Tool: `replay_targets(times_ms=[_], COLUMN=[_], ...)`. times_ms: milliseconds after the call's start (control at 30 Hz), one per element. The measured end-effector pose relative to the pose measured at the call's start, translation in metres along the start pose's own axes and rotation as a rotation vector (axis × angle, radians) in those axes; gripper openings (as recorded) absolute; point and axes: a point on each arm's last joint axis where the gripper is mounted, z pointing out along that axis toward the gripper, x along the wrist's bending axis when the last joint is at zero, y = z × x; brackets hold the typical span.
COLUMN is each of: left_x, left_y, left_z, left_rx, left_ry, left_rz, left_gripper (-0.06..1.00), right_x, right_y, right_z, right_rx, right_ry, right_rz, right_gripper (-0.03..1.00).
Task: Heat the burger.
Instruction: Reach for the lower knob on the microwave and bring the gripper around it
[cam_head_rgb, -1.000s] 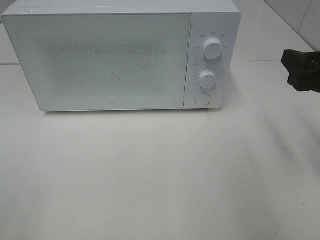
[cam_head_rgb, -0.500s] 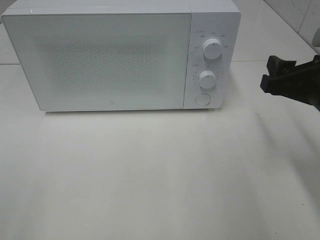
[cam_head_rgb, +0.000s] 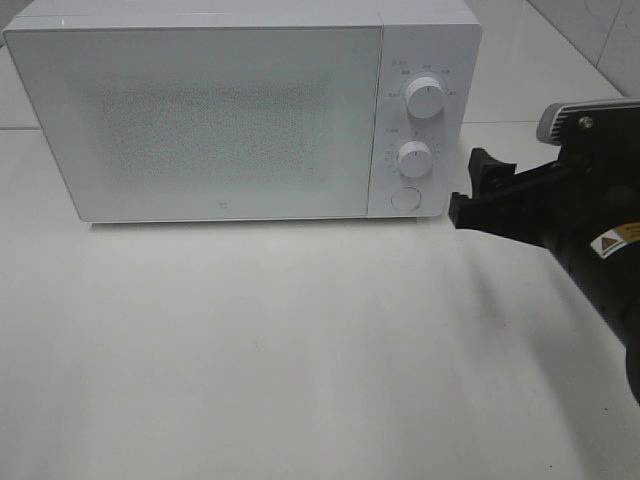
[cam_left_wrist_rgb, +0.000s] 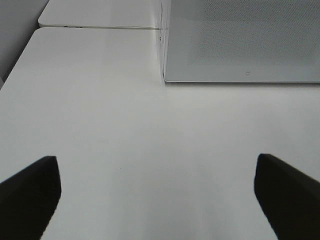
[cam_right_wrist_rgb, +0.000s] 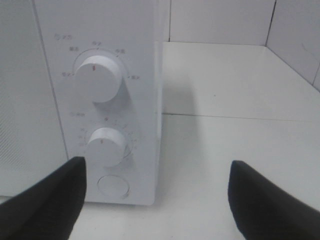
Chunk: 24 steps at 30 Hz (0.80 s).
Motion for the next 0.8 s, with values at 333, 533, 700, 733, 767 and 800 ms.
replay_targets(times_ms=[333, 533, 700, 733, 767, 800], left_x=[0.000, 0.000, 0.000, 0.000, 0.000, 0.000], left_y=[0.000, 0.000, 0.000, 0.000, 0.000, 0.000], left_z=[0.000, 0.000, 0.000, 0.000, 0.000, 0.000], left_rx=[0.000, 0.000, 0.000, 0.000, 0.000, 0.000], left_ry=[0.000, 0.000, 0.000, 0.000, 0.000, 0.000], left_rz=[0.000, 0.000, 0.000, 0.000, 0.000, 0.000], left_gripper=[0.97, 0.97, 0.97, 0.97, 0.97, 0.97], right_x=[0.032, 0.044, 0.049, 0.051, 0.051, 0.052], right_y=[-0.023, -0.024, -0.021, -0.019, -0.019, -0.018], right_z=[-0.002, 0.008, 0.013, 0.014, 0.014, 0.015], right_rx=[0.079, 0.075, 0.062, 0.055, 0.055, 0.051], right_ry=[0.028, 0.028, 0.031, 0.031, 0.031, 0.032], right_rz=[-0.026, -0.020, -0.019, -0.026, -0.026, -0.029], right_gripper=[0.76, 0.76, 0.76, 0.76, 0.76, 0.76])
